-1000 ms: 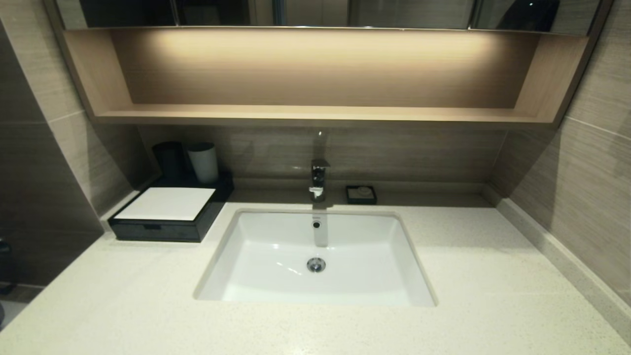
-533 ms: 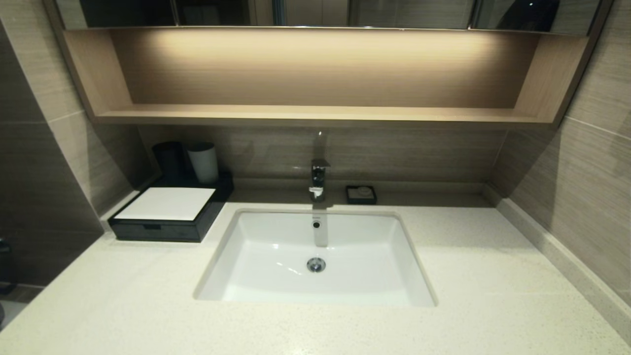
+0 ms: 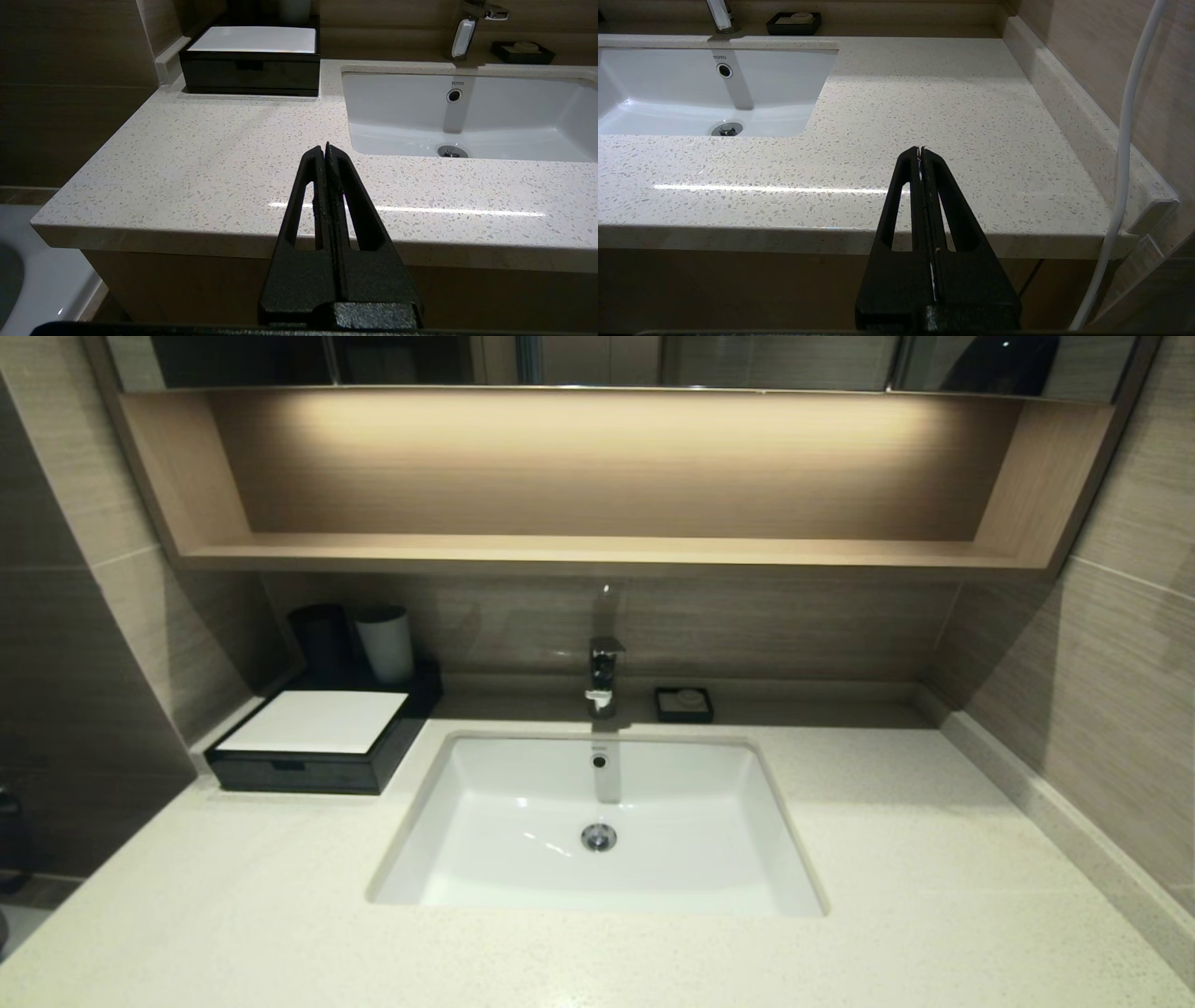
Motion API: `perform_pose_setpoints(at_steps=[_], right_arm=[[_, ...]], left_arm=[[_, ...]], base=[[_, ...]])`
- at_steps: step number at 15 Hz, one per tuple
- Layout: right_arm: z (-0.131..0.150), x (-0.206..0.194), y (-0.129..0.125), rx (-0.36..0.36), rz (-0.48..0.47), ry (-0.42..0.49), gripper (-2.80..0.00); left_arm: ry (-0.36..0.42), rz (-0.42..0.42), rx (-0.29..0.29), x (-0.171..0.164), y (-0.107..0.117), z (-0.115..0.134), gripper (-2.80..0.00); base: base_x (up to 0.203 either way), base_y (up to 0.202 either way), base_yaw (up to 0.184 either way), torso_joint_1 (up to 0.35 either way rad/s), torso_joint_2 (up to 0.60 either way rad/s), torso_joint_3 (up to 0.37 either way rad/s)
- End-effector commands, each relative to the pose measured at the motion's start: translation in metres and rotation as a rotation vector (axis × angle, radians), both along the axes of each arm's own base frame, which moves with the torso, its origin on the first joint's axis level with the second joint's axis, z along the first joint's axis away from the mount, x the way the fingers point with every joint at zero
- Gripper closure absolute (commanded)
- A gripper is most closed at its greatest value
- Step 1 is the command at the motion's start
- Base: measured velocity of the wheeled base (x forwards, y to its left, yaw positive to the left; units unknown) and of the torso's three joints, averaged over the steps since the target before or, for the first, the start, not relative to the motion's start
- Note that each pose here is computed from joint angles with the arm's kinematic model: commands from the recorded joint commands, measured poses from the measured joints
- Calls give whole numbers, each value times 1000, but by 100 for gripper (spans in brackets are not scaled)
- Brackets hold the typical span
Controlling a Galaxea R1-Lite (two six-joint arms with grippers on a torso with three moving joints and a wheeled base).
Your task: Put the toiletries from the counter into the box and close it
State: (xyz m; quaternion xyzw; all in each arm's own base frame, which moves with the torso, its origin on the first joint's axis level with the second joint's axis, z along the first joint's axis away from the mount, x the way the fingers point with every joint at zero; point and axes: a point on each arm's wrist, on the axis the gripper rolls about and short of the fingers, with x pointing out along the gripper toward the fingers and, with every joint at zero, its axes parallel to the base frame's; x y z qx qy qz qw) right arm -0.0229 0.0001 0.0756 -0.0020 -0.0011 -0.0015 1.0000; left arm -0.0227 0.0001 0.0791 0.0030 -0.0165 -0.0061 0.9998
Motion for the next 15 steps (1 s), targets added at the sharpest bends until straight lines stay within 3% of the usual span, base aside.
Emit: perform_pose_setpoints(at_steps=[1, 15], right_arm=[[0, 0, 0, -1, 0, 2, 0], [0, 0, 0, 3, 0, 2, 0]], left_arm=[[19, 0, 0, 2, 0, -5, 0], [20, 0, 0, 2, 0, -5, 0]], base=[[0, 0, 0, 0, 0, 0], [0, 0, 0, 0, 0, 0]])
